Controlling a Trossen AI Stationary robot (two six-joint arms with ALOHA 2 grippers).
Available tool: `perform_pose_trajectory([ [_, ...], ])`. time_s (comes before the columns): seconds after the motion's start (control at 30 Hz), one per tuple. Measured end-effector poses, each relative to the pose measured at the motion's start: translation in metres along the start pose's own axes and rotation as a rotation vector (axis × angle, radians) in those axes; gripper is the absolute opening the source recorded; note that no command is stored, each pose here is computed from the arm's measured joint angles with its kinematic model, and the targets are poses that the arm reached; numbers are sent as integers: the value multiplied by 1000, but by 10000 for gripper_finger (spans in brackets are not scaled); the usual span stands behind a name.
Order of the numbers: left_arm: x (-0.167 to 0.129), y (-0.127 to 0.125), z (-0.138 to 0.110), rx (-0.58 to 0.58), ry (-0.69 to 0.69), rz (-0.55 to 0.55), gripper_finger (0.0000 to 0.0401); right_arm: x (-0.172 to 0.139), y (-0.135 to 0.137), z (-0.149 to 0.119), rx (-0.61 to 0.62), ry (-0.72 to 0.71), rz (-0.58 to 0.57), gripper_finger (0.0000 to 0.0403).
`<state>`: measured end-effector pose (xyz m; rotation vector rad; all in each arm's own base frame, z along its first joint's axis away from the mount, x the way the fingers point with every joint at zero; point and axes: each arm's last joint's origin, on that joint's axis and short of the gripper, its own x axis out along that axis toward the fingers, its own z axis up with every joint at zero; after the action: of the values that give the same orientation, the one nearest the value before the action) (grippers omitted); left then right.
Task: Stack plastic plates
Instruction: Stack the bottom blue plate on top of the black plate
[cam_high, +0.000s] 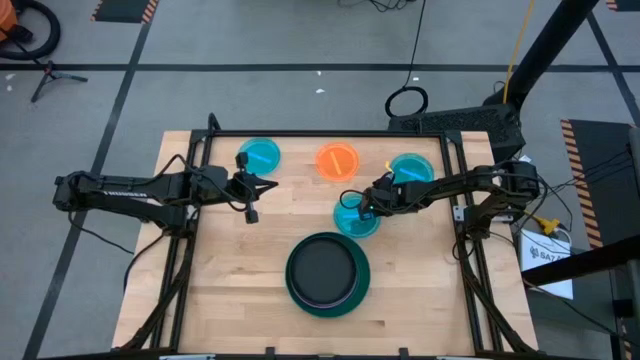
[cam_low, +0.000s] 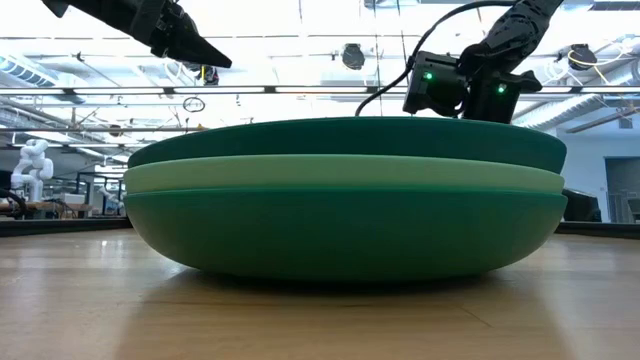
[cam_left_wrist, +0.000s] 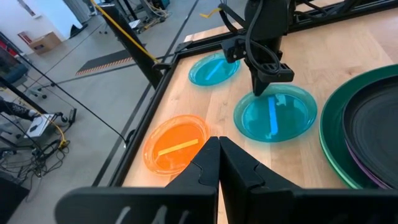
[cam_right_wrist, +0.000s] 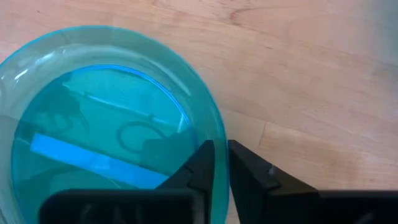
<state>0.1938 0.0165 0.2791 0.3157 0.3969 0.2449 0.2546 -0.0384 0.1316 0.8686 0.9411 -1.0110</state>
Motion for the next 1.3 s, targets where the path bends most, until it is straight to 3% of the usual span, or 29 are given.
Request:
perform_pose_trajectory([
  [0.27, 0, 0, 0, -1, -3, 1, 4, 1, -2, 4, -13, -4, -5, 11],
  [0.77, 0, 0, 2, -5, -17, 5, 4, -12, -3, 12, -25, -85, 12, 6],
  [1.03, 0, 0, 4, -9, -38, 8, 4, -44, -6, 22, -15, -189, 112, 2],
  [1.3, 0, 0, 4, -9, -37, 8, 4, -82, -7, 33, -47, -312, 302, 2],
])
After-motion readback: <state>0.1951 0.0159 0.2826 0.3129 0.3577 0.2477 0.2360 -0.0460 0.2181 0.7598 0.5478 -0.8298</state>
